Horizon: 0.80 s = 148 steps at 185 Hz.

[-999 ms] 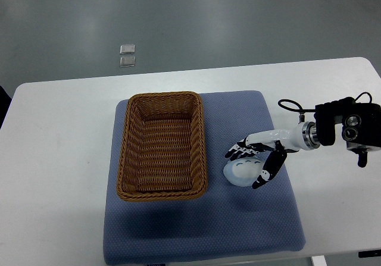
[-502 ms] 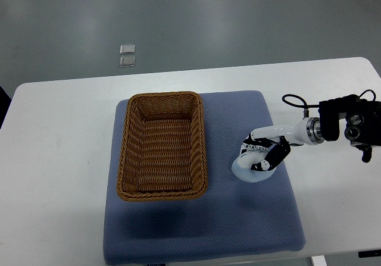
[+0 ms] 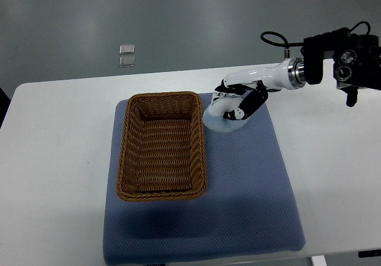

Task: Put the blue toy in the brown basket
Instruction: 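Lift the held toy and carry it over the wicker basket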

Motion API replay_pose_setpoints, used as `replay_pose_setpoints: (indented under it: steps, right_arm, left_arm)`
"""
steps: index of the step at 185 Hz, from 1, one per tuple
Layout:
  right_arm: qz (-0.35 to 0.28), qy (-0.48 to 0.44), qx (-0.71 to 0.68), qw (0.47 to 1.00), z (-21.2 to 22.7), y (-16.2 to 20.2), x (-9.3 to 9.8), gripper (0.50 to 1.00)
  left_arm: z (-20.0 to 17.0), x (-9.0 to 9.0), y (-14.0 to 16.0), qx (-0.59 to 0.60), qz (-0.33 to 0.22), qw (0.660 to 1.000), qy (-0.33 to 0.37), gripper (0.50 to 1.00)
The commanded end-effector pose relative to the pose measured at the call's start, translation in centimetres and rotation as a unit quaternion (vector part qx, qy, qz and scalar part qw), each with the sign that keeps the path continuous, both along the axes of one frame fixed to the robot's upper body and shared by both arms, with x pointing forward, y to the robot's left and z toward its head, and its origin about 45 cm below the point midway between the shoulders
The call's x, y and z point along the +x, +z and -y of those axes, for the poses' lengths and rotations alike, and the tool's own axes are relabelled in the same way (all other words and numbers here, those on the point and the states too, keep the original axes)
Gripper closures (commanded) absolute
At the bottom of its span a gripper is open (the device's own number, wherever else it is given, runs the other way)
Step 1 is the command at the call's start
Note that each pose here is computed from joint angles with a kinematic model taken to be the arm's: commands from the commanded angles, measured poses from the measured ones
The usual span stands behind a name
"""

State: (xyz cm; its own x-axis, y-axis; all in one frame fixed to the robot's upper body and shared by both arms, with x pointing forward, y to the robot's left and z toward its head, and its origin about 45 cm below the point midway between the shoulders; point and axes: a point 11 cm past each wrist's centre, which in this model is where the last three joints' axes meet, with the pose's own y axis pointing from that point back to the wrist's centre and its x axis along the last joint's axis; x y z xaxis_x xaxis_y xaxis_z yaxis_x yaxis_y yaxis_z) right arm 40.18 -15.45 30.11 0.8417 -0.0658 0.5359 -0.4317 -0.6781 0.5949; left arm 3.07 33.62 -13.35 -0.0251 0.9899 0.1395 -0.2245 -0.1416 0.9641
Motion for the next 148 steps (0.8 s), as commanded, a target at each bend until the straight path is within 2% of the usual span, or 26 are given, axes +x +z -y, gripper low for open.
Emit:
replay_pose_setpoints:
  steps: [1, 36, 71, 104, 133, 148]
  right_arm:
    - [0.005, 0.012, 0.000, 1.000, -2.9, -0.5, 0.9, 0.965]
    - [0.008, 0.035, 0.002, 0.999, -8.8, -2.3, 1.5, 0.963]
    - [0.008, 0.036, -0.008, 0.999, -11.9, -5.1, 1.5, 0.957]
    - [-0.006, 0.020, -0.012, 1.000, -12.6, -8.1, 1.3, 0.951]
    - [-0.007, 0.007, -0.007, 1.000, -12.6, -9.2, 1.2, 0.946]
    - [-0.008, -0.002, -0.009, 1.000, -12.2, -9.7, 1.3, 0.926]
  left_arm:
    - [-0.1, 0.1, 0.0, 0.001, 0.001, 1.000, 0.000, 0.500]
    - [0.0, 0.4, 0.0, 0.001, 0.003, 1.000, -0.001, 0.500]
    - [0.0, 0.4, 0.0, 0.001, 0.003, 1.000, -0.001, 0.500]
    - [0.0, 0.4, 0.0, 0.000, 0.003, 1.000, -0.001, 0.500]
    - [0.0, 0.4, 0.0, 0.000, 0.003, 1.000, -0.001, 0.500]
    - [0.0, 0.4, 0.0, 0.000, 0.003, 1.000, -0.001, 0.500]
